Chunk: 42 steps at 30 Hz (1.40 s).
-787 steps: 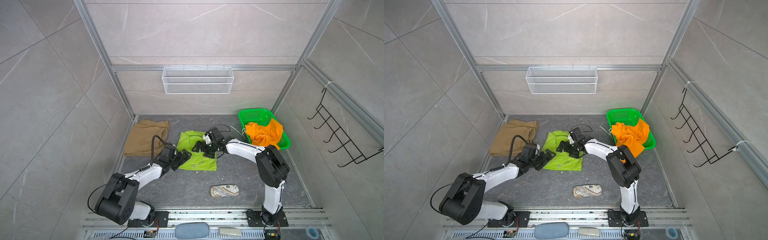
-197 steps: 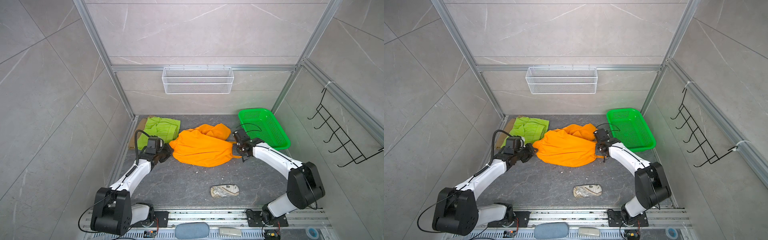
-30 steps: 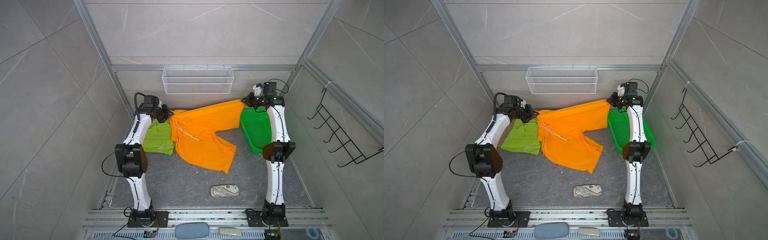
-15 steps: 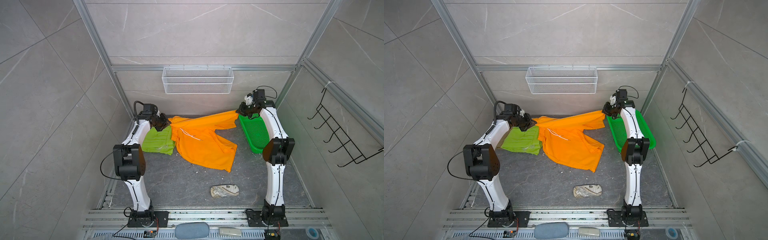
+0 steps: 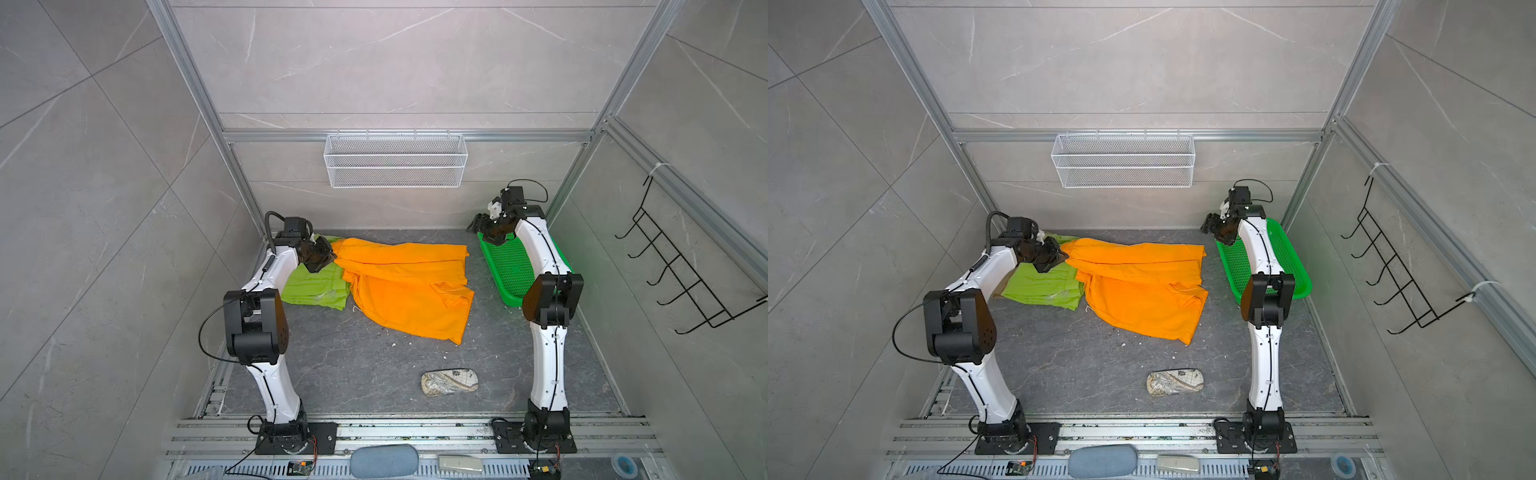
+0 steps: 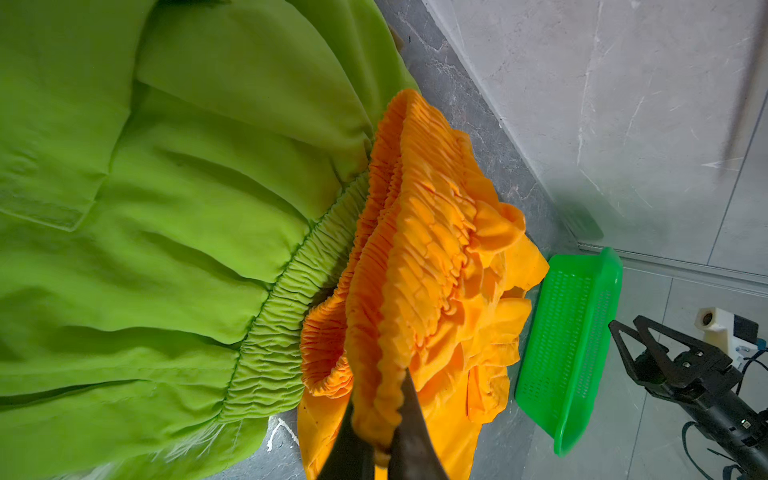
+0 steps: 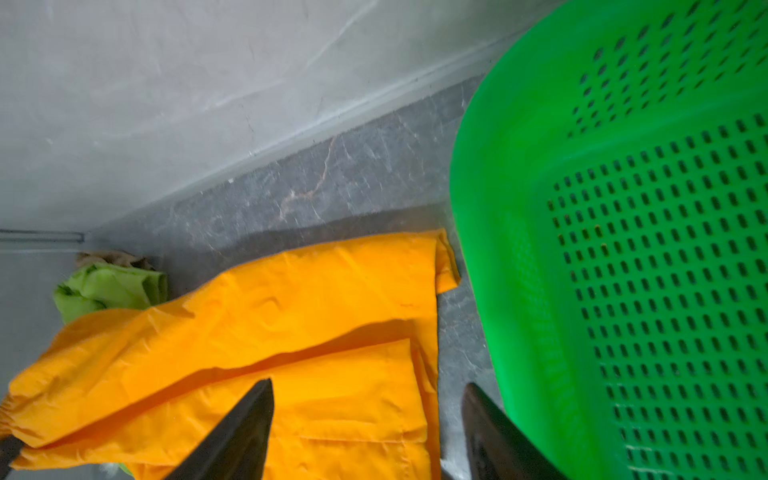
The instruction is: Fold and stack the shorts
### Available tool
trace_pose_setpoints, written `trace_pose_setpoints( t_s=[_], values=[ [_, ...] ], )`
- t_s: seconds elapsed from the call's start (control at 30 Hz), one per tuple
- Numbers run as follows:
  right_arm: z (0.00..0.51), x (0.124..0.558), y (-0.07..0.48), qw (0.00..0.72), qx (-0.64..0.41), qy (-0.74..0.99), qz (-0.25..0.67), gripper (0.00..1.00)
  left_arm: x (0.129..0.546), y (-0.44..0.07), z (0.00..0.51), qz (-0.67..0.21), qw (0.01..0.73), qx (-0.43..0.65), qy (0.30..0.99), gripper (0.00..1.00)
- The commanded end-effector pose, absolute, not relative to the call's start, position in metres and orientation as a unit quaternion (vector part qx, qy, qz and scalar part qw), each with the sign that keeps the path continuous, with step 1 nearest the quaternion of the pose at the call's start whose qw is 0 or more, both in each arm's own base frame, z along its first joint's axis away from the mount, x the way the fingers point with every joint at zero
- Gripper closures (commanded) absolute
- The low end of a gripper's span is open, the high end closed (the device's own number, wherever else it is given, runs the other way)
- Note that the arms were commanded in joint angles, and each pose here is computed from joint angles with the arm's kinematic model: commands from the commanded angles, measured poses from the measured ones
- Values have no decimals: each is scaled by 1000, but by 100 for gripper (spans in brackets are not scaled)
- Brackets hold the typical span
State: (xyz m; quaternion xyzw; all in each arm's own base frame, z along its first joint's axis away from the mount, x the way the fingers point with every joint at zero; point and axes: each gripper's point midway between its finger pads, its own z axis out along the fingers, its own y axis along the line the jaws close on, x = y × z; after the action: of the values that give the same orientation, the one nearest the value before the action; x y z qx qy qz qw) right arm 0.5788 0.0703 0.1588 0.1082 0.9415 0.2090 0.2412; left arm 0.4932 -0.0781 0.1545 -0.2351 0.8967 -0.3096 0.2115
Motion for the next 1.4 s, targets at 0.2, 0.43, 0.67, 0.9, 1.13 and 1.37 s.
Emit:
trace_pose_setpoints(
  t_s=[0.2,0.43,0.67,0.9,1.13,1.37],
  values=[
    [144,542,66,230,110,951,172,1,493,-79,181,-318,253,-207,890,100],
    [151,541,40,243,105,960,93,1,497,-83,199,-342,263,-207,878,100],
    [187,513,89,267,46,954,130,1,515,-101,239,-428,265,-214,837,100],
    [155,434,185,219,-29,952,212,1,530,-97,249,-463,262,-239,812,100],
    [100,388,263,162,-74,954,241,1,551,-97,226,-488,235,-278,793,100],
    [51,391,258,132,-48,967,211,0,560,-87,200,-472,229,-303,796,100]
  ],
)
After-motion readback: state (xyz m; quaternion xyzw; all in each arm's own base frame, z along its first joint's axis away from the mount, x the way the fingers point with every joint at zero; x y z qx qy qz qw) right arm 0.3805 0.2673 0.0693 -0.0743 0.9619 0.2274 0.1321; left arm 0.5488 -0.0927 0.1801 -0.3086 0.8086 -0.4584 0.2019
